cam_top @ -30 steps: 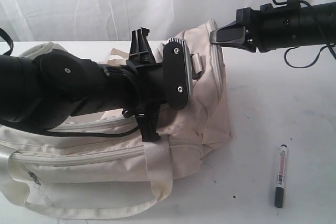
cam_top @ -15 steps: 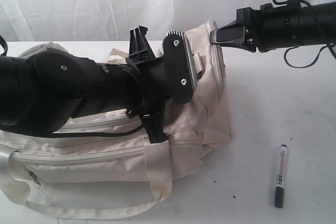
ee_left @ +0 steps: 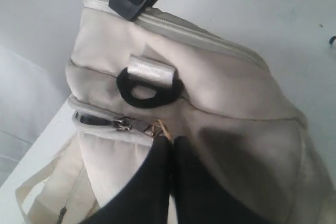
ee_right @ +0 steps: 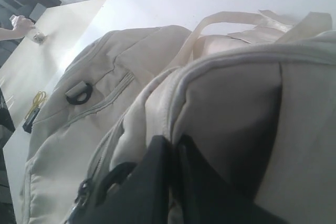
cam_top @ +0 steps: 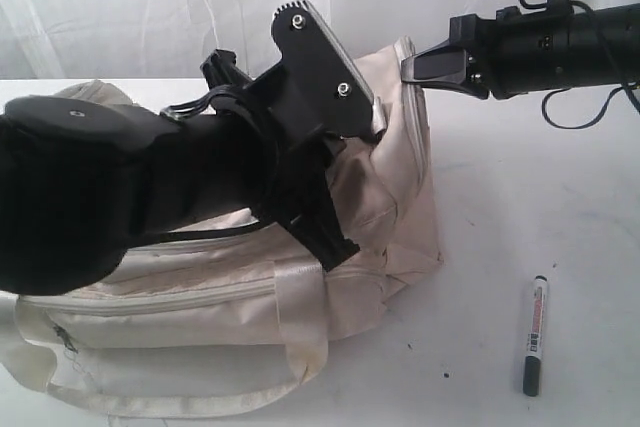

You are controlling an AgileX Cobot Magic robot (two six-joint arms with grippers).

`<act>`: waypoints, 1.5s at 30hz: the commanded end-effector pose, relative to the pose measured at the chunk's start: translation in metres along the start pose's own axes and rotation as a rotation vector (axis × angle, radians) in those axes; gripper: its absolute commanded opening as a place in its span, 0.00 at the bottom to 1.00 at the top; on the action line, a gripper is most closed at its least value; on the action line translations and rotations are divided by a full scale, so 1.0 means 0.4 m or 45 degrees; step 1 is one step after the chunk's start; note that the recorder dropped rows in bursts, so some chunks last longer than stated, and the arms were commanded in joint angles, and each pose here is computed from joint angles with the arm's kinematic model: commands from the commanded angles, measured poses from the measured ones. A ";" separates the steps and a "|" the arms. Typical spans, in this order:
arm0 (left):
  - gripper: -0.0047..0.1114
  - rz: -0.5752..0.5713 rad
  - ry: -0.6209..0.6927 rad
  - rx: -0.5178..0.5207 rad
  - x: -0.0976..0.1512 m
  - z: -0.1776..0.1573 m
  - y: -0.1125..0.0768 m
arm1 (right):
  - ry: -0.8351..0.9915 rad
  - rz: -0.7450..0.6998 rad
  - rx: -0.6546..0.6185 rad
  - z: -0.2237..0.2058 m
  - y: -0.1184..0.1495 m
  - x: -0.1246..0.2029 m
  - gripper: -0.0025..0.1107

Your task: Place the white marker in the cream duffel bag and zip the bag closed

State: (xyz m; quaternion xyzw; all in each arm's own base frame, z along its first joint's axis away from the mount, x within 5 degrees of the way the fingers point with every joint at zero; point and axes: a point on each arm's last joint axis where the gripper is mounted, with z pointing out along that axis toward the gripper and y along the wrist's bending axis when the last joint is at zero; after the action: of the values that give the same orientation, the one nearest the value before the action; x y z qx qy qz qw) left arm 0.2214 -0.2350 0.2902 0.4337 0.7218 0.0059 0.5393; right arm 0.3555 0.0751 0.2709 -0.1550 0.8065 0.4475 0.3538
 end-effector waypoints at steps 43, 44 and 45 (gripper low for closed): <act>0.04 0.124 0.043 -0.017 -0.041 -0.081 -0.115 | 0.087 -0.038 0.030 -0.010 -0.003 0.013 0.02; 0.04 0.124 0.049 -0.026 -0.040 -0.081 -0.113 | 0.109 -0.037 0.026 -0.010 -0.002 0.017 0.02; 0.04 0.122 0.054 -0.035 -0.039 -0.081 -0.112 | 0.132 -0.037 0.023 -0.011 -0.002 0.021 0.02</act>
State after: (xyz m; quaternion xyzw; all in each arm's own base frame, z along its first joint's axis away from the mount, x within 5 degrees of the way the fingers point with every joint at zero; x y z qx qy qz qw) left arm 0.1716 -0.2588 0.2910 0.4329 0.7283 0.0358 0.5301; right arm 0.3524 0.0733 0.2635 -0.1763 0.8254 0.4209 0.3324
